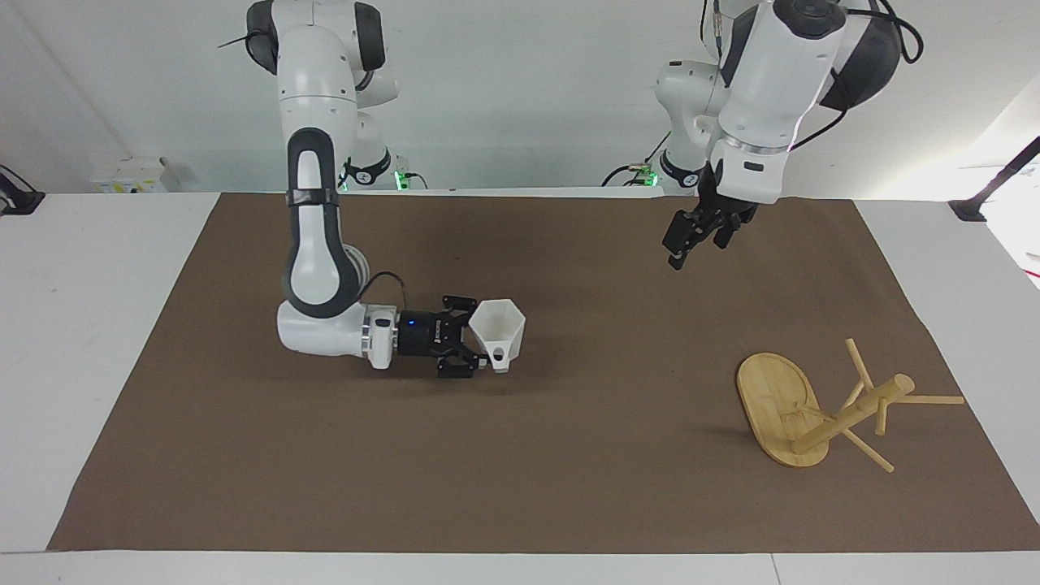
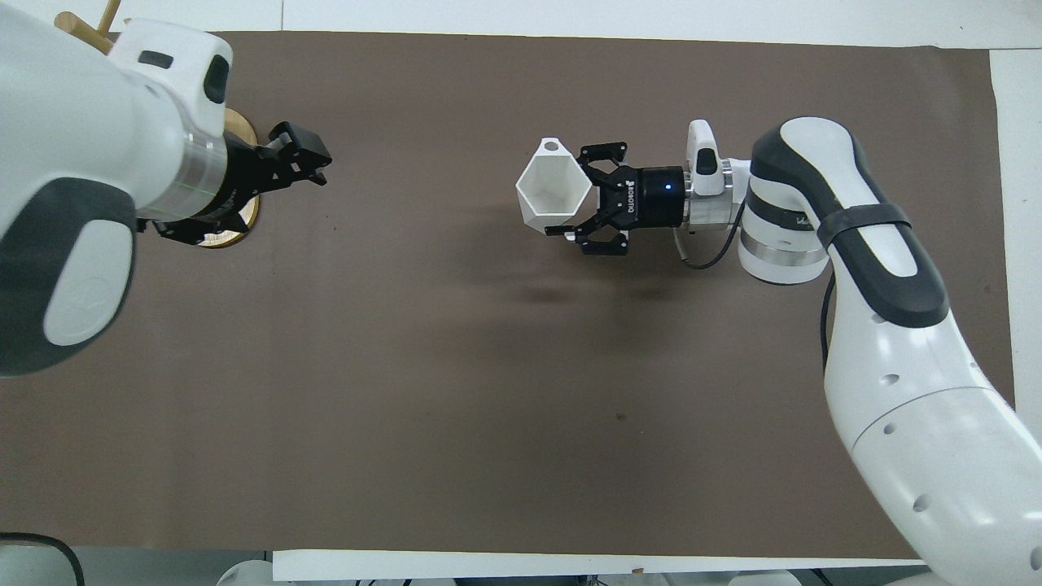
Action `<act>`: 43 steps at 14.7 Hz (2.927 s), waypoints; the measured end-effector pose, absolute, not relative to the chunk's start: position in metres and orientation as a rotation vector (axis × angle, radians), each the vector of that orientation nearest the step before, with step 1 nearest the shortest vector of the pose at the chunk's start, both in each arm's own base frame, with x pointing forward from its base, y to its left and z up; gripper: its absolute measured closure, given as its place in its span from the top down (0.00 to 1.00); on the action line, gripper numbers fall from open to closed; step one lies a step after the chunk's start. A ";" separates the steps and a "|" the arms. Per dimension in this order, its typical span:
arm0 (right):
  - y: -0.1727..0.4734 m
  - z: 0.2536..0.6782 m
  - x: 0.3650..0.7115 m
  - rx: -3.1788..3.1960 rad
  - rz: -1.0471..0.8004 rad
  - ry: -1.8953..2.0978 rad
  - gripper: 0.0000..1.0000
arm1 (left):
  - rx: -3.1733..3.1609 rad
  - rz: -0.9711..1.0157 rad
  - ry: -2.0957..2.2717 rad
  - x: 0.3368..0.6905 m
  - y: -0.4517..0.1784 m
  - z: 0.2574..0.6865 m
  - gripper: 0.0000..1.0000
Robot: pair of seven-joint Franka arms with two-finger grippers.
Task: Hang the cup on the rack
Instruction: 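Carry the cup toward the center while the left gripper approaches it, then grasp the cup with the left gripper while the right gripper releases it, then lift the cup toward the rack while the right gripper withdraws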
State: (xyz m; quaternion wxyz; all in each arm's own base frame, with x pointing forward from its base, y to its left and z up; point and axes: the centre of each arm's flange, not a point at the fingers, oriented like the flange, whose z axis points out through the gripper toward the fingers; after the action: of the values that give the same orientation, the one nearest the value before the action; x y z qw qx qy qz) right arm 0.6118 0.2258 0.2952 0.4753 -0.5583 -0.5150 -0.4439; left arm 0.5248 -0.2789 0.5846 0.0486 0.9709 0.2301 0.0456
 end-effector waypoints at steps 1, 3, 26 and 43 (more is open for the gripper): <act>0.245 0.299 0.607 -1.376 -1.073 -1.267 0.77 | 2.943 0.139 0.740 0.524 -0.294 0.576 1.00; 0.274 0.306 0.598 -1.402 -1.064 -1.294 0.77 | 2.922 0.126 0.812 0.527 -0.320 0.558 1.00; 0.307 0.311 0.589 -1.466 -1.129 -1.296 0.77 | 2.907 -0.056 0.728 0.527 -0.372 0.494 0.05; 0.103 0.363 0.652 -1.560 -1.004 -1.463 1.00 | 2.421 0.591 1.056 0.604 -0.249 0.500 0.05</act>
State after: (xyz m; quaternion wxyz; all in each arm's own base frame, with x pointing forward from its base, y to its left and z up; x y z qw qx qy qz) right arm 0.6516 0.1031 0.3625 0.3796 -0.6107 -0.5730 -0.3932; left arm 0.6037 -0.2485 0.5000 0.2159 0.8734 0.3810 0.2131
